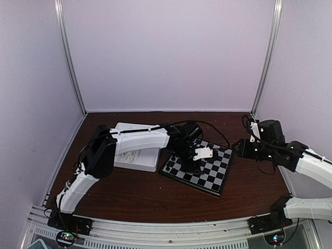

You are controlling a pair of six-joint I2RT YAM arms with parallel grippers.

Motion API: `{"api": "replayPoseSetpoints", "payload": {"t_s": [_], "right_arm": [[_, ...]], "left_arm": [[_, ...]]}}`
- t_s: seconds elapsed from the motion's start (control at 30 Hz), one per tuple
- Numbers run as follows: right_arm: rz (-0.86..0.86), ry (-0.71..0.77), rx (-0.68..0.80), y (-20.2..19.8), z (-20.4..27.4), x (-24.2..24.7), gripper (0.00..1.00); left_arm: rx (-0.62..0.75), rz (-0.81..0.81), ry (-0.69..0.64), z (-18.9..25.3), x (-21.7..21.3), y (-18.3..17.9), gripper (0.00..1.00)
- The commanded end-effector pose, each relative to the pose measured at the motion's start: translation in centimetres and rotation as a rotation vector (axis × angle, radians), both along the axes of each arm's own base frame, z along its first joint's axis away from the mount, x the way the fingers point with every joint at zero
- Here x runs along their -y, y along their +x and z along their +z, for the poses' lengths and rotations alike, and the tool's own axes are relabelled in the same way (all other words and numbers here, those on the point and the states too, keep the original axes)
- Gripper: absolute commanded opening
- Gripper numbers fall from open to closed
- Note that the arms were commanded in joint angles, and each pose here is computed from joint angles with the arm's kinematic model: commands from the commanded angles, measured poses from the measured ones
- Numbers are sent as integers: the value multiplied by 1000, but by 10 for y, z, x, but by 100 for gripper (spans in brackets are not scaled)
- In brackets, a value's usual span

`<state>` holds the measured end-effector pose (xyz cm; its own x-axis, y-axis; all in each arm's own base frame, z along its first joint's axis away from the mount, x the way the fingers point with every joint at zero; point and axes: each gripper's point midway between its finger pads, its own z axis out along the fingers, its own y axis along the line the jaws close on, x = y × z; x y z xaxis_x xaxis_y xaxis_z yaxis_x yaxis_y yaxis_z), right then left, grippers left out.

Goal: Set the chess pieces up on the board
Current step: Pick up the chess piece from the chessboard.

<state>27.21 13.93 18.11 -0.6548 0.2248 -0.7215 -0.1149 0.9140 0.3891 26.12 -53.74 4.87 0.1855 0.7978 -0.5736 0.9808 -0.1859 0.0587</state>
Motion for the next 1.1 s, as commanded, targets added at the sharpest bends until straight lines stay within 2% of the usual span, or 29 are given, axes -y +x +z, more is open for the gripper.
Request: {"api": "replayPoseSetpoints", "payload": {"t_s": [0.0, 0.23, 0.53, 0.77, 0.9, 1.07], "right_arm": [[32, 17, -18, 4, -7, -9, 34], [62, 35, -36, 6, -11, -18, 34], [69, 51, -60, 5, -19, -21, 34], [79, 51, -76, 4, -23, -23, 34], [83, 75, -104, 1, -29, -26, 33], [99, 182, -131, -6, -36, -37, 34]], "left_arm": [[-2, -5, 6, -9, 3, -2, 42], [-12, 1, 20, -16, 1, -3, 36], [-28, -2, 25, -21, 1, -5, 34], [-28, 6, 20, -17, 2, -4, 13], [-21, 37, -7, -3, 5, 0, 8], [1, 92, -104, 24, 11, 5, 8]]}}
